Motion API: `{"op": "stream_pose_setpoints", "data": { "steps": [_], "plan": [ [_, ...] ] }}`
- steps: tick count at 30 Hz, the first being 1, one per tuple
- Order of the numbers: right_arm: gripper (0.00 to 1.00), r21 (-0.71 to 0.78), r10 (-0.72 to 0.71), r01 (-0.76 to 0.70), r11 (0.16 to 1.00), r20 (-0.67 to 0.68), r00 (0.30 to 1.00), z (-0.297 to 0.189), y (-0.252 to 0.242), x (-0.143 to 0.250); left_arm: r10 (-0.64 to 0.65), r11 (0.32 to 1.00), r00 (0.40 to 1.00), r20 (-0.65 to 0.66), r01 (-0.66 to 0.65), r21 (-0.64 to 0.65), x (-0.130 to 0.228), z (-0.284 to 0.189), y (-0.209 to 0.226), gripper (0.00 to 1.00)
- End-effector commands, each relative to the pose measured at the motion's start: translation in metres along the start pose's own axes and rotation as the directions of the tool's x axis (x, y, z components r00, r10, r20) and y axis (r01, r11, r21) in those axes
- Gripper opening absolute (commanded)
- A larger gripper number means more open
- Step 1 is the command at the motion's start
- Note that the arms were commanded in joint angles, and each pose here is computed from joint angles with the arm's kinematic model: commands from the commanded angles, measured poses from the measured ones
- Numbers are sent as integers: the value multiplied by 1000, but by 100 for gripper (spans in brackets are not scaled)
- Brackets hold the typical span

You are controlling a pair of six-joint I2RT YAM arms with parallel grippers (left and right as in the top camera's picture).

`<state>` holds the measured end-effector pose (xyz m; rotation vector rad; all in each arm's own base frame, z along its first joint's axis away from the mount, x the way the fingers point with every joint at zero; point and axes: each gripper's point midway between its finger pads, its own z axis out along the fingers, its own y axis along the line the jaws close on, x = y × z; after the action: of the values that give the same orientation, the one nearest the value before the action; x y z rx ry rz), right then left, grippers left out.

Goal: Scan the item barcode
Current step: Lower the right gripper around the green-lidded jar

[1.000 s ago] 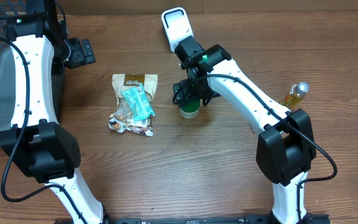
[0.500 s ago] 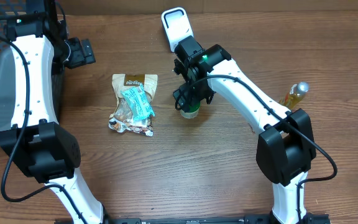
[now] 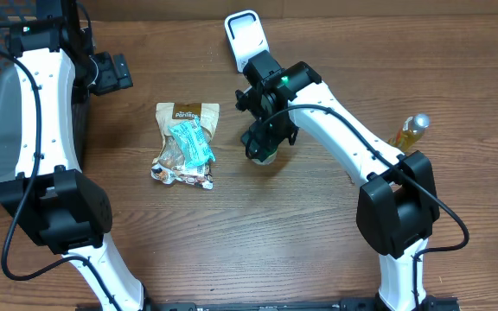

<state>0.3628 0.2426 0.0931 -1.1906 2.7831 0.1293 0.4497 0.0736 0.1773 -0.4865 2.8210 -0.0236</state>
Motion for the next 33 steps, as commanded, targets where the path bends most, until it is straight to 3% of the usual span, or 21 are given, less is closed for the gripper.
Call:
{"op": "stream_pose_setpoints", "data": {
  "steps": [1,7,19,22,25,33],
  "plan": [
    [100,-34,-70,71,997,40,997,-6,8,-10,18,1000,1000,18,-18,6,-5,-5,-1,100],
    [99,-70,-69,73,995,66,995,-5,16,-16,18,1000,1000,18,-18,6,-5,-5,-1,100],
    [95,19,-74,73,997,62,995,22,0,-13,18,1000,1000,18,-18,6,-5,-5,-1,100],
    [88,20,-74,73,997,65,995,27,-1,-12,18,1000,1000,18,-18,6,-5,-5,-1,99],
    [67,19,-70,69,997,63,996,27,0,-12,18,1000,1000,18,-18,6,-5,-5,-1,100],
    [61,17,-45,44,999,58,997,27,0,-10,18,1000,1000,18,-18,6,-5,-5,-1,100]
  ]
}}
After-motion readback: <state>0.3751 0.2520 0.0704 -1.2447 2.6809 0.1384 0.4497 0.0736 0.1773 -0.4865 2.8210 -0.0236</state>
